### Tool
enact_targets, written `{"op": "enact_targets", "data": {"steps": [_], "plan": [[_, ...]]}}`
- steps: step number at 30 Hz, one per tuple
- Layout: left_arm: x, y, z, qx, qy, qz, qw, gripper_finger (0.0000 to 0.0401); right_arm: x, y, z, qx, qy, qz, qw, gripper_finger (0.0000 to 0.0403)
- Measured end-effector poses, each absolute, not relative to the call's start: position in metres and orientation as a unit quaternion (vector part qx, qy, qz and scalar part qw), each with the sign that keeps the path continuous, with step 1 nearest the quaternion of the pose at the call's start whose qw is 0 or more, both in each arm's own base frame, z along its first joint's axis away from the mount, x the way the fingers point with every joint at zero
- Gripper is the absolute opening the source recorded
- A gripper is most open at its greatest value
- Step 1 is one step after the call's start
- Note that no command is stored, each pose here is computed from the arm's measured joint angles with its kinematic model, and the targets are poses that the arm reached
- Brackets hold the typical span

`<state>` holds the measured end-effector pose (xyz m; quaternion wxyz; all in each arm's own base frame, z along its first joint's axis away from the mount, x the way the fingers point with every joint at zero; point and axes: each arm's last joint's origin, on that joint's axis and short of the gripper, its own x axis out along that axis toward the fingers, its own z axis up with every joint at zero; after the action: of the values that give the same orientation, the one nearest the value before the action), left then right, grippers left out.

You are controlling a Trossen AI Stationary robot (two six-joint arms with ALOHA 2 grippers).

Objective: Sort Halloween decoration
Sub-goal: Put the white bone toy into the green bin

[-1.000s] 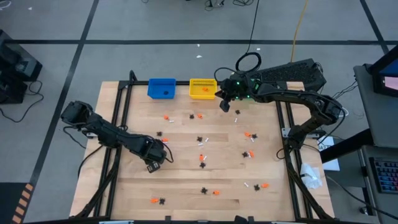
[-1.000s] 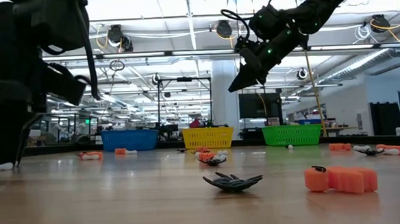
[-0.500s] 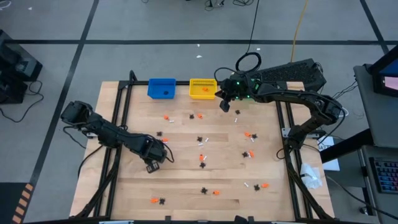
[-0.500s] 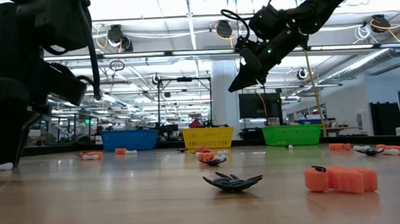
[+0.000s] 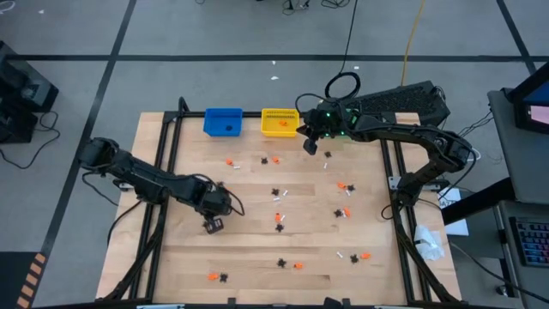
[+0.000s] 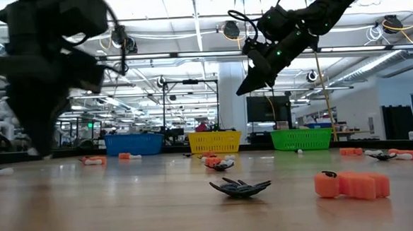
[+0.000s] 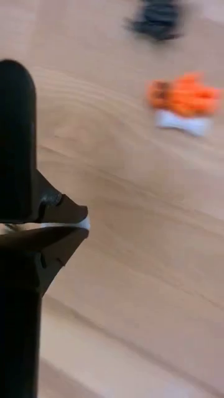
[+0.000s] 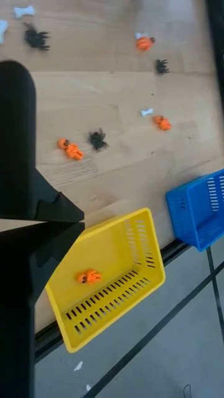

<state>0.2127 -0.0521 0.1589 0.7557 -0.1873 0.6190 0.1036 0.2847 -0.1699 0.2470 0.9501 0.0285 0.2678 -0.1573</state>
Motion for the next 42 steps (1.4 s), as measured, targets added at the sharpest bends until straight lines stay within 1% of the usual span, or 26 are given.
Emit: {"op": "enact_targets", "data": {"steps": [5, 10, 13, 16, 21, 27, 32, 39, 42], "plan": [[0.232, -0.035, 0.165, -0.196, 0.551, 0.085, 0.807, 0.0002, 0.284, -0.170, 0.246, 0.008, 0.276, -0.150, 0.949, 0.0000], [0.251, -0.009, 0.171, -0.193, 0.471, 0.083, 0.857, 0.0002, 0.281, -0.172, 0.246, -0.008, 0.286, -0.150, 0.946, 0.0000], [0.262, 0.005, 0.176, -0.177, 0.429, 0.089, 0.881, 0.0001, 0.270, -0.174, 0.245, -0.017, 0.276, -0.162, 0.947, 0.0000], [0.273, 0.015, 0.182, -0.151, 0.414, 0.096, 0.892, 0.0001, 0.254, -0.174, 0.242, -0.021, 0.259, -0.177, 0.949, 0.0000], [0.307, 0.030, 0.200, -0.108, 0.363, 0.089, 0.921, 0.0000, 0.226, -0.166, 0.244, -0.023, 0.238, -0.198, 0.951, 0.0000], [0.349, 0.060, 0.220, -0.077, 0.316, 0.121, 0.938, 0.0000, 0.197, -0.147, 0.257, -0.032, 0.198, -0.227, 0.953, 0.0000], [0.382, 0.090, 0.228, -0.077, 0.267, 0.153, 0.948, 0.0000, 0.173, -0.130, 0.262, -0.041, 0.166, -0.246, 0.954, 0.0000], [0.425, 0.117, 0.222, -0.077, 0.211, 0.171, 0.959, 0.0001, 0.151, -0.115, 0.271, -0.050, 0.129, -0.289, 0.947, 0.0000], [0.443, 0.124, 0.216, -0.077, 0.191, 0.171, 0.964, 0.0001, 0.147, -0.112, 0.274, -0.046, 0.116, -0.291, 0.948, 0.0000]]}}
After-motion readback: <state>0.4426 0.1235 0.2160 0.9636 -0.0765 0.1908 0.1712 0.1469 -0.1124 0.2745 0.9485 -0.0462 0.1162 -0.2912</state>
